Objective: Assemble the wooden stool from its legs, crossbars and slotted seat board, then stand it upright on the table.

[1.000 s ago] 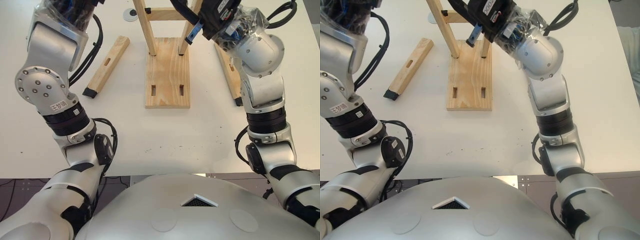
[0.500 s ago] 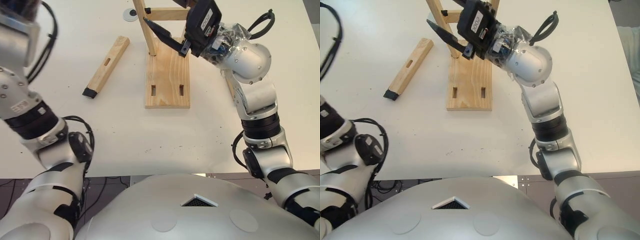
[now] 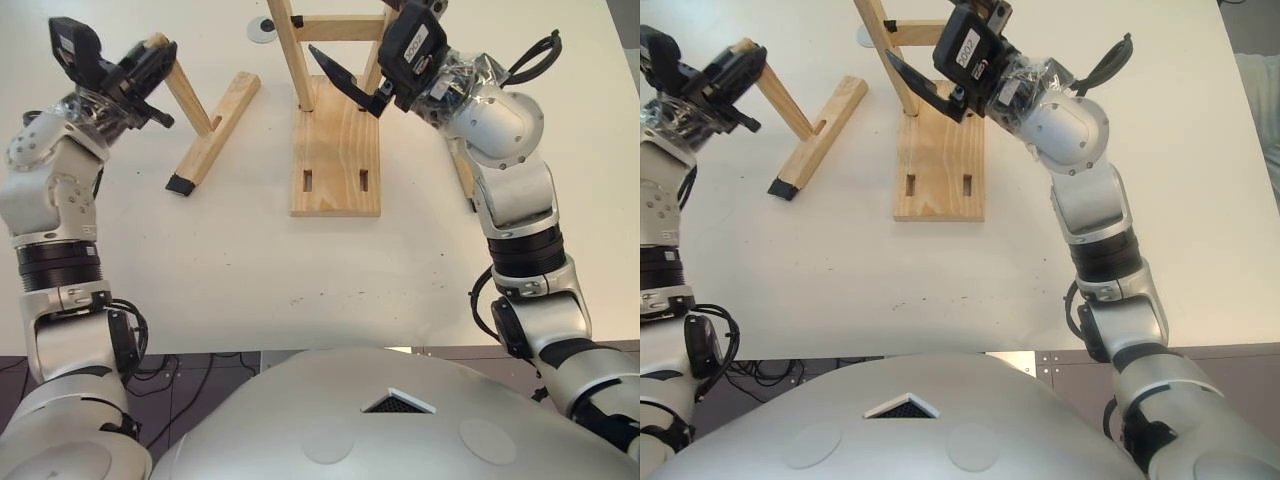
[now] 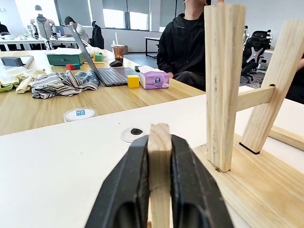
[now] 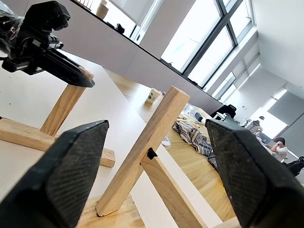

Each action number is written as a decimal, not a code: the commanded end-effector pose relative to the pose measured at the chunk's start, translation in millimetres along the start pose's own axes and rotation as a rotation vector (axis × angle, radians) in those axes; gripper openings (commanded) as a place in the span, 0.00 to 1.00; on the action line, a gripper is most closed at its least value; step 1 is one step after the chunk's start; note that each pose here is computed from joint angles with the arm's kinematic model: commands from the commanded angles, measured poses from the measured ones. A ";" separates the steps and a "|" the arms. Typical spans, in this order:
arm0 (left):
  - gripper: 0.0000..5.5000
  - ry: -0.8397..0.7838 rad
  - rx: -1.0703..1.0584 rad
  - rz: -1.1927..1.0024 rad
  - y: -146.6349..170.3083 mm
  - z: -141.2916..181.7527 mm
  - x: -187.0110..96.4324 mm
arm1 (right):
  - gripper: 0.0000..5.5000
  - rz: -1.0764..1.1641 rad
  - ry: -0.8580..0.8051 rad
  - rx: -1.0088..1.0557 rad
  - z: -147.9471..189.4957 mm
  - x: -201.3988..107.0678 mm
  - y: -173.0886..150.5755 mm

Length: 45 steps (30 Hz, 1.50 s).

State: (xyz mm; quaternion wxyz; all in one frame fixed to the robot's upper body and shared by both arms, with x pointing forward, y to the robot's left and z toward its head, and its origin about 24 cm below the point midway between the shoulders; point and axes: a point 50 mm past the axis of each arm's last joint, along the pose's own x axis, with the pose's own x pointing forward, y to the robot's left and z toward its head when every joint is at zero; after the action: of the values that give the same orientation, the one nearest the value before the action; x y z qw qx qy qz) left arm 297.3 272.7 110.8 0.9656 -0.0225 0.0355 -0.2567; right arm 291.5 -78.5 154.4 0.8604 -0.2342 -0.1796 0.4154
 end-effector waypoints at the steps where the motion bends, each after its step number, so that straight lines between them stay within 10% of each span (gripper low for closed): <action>1: 0.07 -0.070 0.028 0.011 5.5 6.0 5.0 | 0.68 0.020 -0.013 -0.020 1.2 0.9 -5.9; 29: 0.07 -0.136 -0.257 0.186 0.7 -71.9 -8.3 | 0.68 0.109 0.019 -0.066 -6.2 -4.4 -15.9; 45: 0.07 -0.175 -0.282 0.106 -28.1 -51.4 11.8 | 0.68 0.084 0.023 -0.043 -10.1 -3.3 -5.5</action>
State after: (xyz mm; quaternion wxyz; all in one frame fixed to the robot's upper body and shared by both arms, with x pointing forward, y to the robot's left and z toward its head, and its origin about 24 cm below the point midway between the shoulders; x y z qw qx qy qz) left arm 291.1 244.2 65.6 0.9639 -0.1787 -0.0321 -0.1948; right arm 300.5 -90.6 148.9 0.8411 -0.2661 -0.1640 0.4414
